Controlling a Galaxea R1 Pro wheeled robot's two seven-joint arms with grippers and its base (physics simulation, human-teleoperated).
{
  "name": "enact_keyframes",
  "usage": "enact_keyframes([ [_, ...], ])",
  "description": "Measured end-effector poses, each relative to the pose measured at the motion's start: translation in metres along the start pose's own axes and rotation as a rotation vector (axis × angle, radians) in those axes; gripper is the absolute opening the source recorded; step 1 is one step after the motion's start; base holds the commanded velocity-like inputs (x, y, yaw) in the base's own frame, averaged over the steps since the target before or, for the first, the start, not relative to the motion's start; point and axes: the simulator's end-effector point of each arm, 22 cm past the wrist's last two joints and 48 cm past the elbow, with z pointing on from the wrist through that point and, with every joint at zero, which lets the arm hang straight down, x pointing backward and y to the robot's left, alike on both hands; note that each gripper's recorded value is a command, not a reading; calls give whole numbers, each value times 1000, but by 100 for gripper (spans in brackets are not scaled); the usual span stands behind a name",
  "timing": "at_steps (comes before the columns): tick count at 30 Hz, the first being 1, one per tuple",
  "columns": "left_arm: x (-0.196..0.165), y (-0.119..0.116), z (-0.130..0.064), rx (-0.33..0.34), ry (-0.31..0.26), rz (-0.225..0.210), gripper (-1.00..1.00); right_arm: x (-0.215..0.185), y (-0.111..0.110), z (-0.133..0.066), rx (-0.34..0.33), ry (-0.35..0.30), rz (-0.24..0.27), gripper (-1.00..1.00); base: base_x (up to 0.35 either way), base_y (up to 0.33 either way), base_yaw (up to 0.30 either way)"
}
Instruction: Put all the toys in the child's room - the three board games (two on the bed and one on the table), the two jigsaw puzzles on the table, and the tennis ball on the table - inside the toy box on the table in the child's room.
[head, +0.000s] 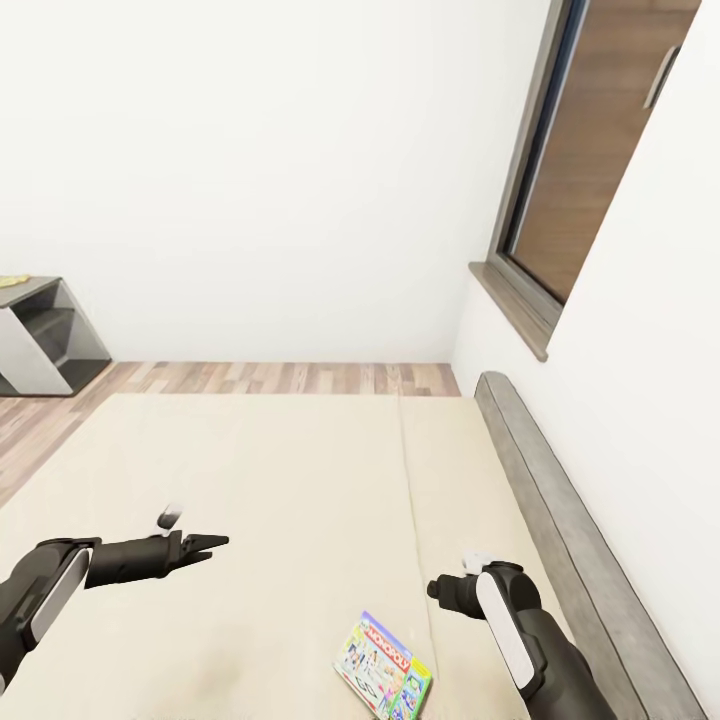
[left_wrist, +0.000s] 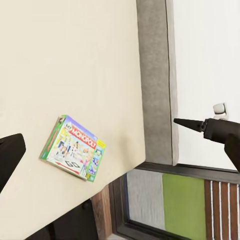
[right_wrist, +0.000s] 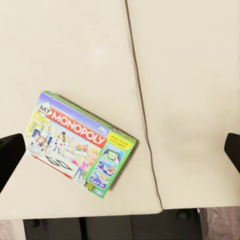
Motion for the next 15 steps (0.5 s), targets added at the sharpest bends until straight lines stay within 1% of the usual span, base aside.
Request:
enact_keyframes([
  [15,8,9,8,-6,22,-19,100,8,-2,9,2,25,2,100,0,0,0],
])
